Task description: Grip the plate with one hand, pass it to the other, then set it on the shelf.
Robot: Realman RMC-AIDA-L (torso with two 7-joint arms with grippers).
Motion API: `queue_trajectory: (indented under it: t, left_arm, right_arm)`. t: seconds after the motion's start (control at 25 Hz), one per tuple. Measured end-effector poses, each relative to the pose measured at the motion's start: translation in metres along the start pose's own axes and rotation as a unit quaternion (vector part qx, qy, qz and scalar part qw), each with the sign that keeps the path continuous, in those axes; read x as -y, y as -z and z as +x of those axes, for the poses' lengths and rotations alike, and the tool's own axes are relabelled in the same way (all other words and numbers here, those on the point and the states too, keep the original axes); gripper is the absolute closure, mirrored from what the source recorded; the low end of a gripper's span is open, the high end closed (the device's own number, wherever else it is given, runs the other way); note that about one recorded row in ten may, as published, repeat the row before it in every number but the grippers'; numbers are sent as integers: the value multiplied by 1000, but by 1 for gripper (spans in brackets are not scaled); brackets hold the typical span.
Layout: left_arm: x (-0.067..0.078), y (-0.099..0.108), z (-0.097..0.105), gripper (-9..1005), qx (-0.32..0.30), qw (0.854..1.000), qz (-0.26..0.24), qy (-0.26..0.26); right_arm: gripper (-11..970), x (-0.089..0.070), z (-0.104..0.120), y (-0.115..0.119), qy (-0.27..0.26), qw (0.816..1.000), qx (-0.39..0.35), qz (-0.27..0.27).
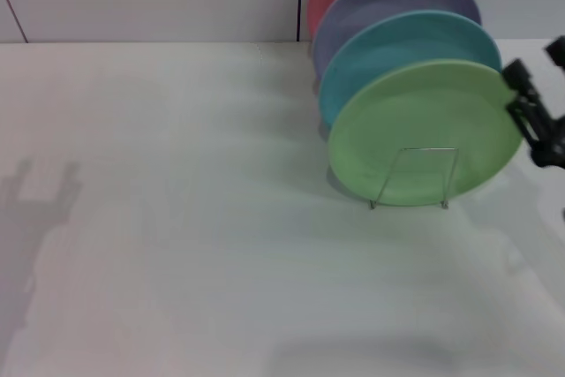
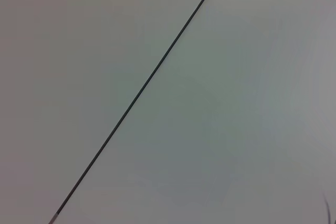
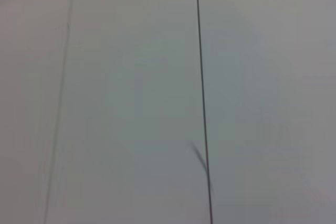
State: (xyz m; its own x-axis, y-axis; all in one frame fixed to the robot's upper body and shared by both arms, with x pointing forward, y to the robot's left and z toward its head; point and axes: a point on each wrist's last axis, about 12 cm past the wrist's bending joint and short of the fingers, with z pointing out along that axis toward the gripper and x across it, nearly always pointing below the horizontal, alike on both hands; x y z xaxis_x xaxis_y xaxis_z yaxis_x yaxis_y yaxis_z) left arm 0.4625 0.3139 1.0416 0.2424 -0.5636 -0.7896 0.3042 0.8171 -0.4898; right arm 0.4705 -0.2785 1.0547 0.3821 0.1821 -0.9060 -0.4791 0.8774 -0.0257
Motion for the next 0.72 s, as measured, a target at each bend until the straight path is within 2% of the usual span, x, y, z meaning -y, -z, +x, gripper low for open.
queue_trajectory:
  t: [0.08,0.16,0.36,0.52,0.56,0.6,0.72]
  left_arm:
    - [0,0,0,163,0,1000,0,-2]
    - [-1,1,-1,163,1,1000,2,-9]
    - [-7,4,-8,163,6,999,3,-53]
    - [-8,7,-13,163,20,994,0,-111]
    - [-9,10,-15,162,23,989,-2,-149]
    - [-9,10,-15,162,23,989,-2,-149]
    - [-12,14,-18,162,17,980,-3,-200]
  right_arm:
    - [384,-2,-11,11,1,999,39,3]
    - [384,0,-25,26,4,996,89,32]
    - [384,18,-50,69,37,971,163,172]
    - [385,38,-56,92,42,948,166,270]
    - [385,43,-55,96,39,943,160,289]
    - [385,48,-54,98,35,939,154,304]
    - [385,61,-50,102,24,928,137,346]
